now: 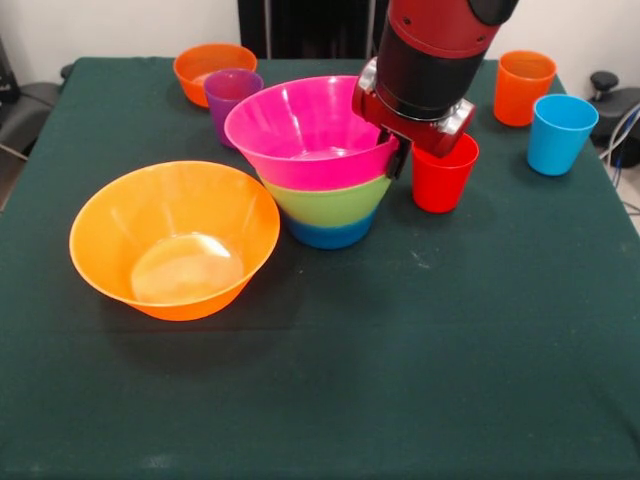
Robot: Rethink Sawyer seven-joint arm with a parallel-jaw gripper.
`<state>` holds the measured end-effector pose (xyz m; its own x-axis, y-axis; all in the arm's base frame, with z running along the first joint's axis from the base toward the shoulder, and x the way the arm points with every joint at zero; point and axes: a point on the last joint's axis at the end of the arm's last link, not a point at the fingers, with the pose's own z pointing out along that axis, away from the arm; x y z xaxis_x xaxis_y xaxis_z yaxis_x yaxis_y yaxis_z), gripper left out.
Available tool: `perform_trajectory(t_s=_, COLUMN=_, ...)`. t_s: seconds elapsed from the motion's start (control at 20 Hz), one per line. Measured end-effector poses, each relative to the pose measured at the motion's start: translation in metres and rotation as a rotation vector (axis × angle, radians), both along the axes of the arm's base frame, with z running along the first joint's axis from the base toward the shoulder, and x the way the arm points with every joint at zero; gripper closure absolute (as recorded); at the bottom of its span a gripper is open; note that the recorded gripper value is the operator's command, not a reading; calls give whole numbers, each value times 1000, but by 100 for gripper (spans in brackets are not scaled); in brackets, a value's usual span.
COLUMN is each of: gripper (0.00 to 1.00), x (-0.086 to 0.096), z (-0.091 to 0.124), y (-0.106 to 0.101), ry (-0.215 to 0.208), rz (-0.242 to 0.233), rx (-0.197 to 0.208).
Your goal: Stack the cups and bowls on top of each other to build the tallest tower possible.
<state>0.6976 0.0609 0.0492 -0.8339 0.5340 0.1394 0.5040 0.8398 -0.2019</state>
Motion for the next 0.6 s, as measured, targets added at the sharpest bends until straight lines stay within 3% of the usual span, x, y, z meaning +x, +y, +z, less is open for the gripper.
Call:
perform_trajectory(t_s=0.3, gripper=100, x=1, z=0, y=0, ry=-10, rz=1, rx=-2)
perform_trajectory(t_s=0.35, gripper=0, x=1, z=-1, y=-1, ry=-15, rz=1, rx=-3)
perform_trajectory(t_s=0.6, gripper=0, x=1, z=-2, y=-2, ry=-22, rz=1, rx=-5)
